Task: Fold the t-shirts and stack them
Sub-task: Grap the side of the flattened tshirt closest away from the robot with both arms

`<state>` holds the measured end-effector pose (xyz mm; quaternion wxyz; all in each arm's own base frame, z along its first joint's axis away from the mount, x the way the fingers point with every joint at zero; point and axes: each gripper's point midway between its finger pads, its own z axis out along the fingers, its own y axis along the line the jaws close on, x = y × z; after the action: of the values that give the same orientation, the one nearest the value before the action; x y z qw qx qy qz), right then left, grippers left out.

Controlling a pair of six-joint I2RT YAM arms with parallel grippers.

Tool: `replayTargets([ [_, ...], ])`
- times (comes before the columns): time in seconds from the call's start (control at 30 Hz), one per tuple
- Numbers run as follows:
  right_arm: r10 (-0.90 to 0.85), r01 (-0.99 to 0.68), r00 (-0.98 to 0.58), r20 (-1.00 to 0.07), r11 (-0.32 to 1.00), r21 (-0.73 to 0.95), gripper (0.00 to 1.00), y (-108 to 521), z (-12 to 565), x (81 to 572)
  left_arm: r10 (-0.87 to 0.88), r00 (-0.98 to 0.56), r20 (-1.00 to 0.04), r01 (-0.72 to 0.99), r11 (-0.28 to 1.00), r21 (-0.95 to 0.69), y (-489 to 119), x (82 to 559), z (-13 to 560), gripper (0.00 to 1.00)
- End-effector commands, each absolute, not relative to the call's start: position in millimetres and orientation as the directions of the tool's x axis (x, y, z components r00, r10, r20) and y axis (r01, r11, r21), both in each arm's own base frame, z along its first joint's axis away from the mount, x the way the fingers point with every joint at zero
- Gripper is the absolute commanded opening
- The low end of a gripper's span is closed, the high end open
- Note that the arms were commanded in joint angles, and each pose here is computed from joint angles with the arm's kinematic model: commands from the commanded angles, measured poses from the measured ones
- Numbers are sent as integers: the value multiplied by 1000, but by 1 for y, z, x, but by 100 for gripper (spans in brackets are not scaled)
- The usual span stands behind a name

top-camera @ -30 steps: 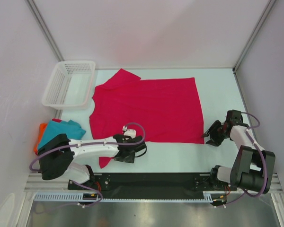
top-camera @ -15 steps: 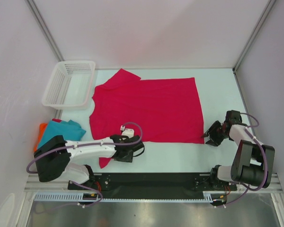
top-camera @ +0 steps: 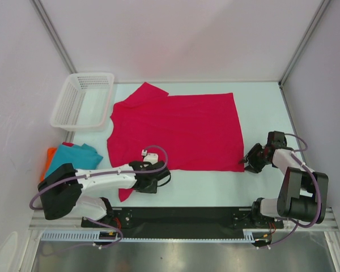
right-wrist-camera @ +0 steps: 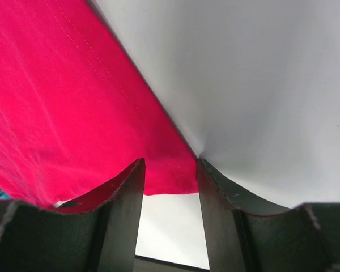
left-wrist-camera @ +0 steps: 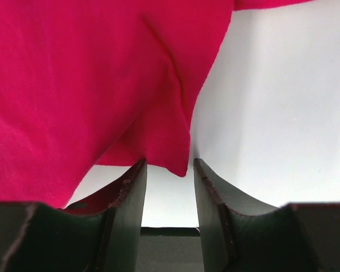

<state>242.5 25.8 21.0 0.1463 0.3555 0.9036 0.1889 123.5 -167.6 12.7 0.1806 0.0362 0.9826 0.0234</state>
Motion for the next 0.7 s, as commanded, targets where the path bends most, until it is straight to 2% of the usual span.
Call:
replayTargets([
  [0.0, 696, 594, -708, -123, 680, 430, 43, 27, 12, 238, 89, -933, -348, 59, 994, 96, -152, 123, 6, 43],
  [0.1, 689, 578, -714, -122, 679, 452, 28, 30, 15, 239, 84, -937, -338, 57, 994, 88, -152, 122, 3, 40],
  [0.13, 688, 572, -715, -124, 678, 461, 15, 32, 16, 240, 85, -938, -336, 59, 994, 88, -151, 122, 2, 38],
  [0.2, 685, 561, -718, -127, 676, 479, 0, 34, 20, 242, 86, -939, -334, 61, 995, 83, -152, 122, 2, 34],
  [0.23, 684, 555, -718, -131, 675, 486, 0, 35, 21, 244, 85, -938, -335, 61, 995, 82, -152, 123, 2, 32],
  [0.27, 682, 547, -719, -137, 676, 494, 0, 35, 24, 244, 85, -937, -338, 60, 995, 83, -152, 123, 3, 17],
  [0.3, 681, 542, -718, -142, 676, 499, 0, 36, 25, 245, 79, -937, -341, 54, 995, 83, -151, 124, 3, 7],
  [0.67, 675, 509, -716, -180, 680, 527, 0, 37, 42, 251, 89, -925, -369, 65, 995, 76, -153, 131, 19, 1],
])
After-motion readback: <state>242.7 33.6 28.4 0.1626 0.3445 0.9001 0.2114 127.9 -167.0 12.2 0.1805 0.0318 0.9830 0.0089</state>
